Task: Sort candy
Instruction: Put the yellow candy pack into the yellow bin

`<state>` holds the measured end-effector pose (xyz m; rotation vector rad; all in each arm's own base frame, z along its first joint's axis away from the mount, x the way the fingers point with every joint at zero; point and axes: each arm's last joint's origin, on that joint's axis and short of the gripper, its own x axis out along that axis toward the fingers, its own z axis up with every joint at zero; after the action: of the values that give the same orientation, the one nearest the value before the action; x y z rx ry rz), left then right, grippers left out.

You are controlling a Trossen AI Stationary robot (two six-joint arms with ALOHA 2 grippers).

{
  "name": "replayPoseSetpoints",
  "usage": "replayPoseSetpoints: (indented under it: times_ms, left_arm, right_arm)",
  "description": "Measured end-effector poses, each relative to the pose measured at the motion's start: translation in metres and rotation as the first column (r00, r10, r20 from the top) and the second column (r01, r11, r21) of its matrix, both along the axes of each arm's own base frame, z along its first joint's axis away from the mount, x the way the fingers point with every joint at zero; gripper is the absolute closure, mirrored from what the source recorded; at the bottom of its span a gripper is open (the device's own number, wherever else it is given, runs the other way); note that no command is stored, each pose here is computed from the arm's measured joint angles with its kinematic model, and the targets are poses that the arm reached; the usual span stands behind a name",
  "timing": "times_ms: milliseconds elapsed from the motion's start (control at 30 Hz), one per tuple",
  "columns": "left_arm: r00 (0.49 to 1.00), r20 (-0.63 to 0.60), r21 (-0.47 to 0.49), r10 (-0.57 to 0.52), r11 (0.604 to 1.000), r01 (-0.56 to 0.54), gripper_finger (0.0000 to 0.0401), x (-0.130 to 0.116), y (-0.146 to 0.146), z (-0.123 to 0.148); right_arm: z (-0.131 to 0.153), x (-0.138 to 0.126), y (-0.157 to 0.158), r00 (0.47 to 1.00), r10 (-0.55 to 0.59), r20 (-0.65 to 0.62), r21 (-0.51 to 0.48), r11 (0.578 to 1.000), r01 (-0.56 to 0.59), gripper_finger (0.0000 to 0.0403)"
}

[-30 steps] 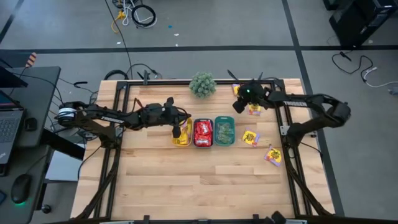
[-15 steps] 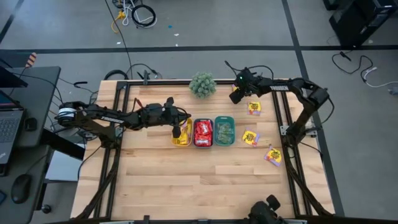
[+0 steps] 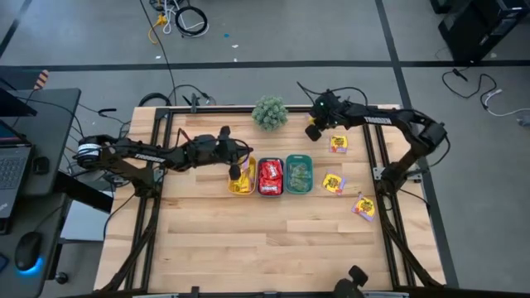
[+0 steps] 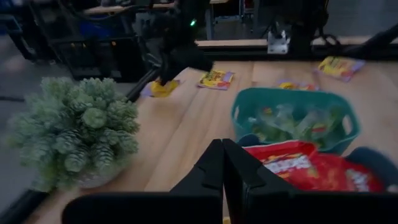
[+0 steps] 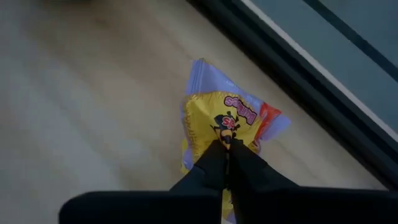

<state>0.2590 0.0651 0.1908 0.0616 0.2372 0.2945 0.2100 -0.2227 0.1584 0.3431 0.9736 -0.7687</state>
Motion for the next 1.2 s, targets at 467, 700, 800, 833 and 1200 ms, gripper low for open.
replayPoseSetpoints:
  times_ms: [467, 700, 800, 833, 1200]
  left_arm:
    - [0.969, -0.212, 0.403, -0.127, 0.892, 0.205, 0.0304, 0.019, -0.016, 0.021]
    - [0.961, -0.249, 0.547, -0.121, 0.801, 0.243, 0.0266, 0.028, -0.033, 0.031]
    - [0.955, -0.275, 0.591, -0.108, 0.765, 0.256, 0.0261, 0.034, -0.04, 0.031]
    - [0.952, -0.287, 0.605, -0.103, 0.752, 0.264, 0.026, 0.037, -0.042, 0.03]
    - [0.946, -0.325, 0.664, -0.012, 0.709, 0.237, 0.026, 0.061, -0.049, 0.033]
  right_arm:
    - [0.063, 0.044, 0.102, 0.899, 0.37, 0.235, -0.034, 0.927, -0.373, 0.0402]
    - [0.07, 0.063, 0.138, 0.844, 0.42, 0.334, -0.04, 0.901, -0.432, 0.0402]
    - [0.071, 0.067, 0.147, 0.827, 0.431, 0.36, -0.04, 0.893, -0.448, 0.0402]
    - [0.072, 0.068, 0.15, 0.823, 0.434, 0.366, -0.036, 0.89, -0.454, 0.0402]
    - [0.088, 0.08, 0.174, 0.757, 0.507, 0.411, -0.048, 0.842, -0.538, 0.0402]
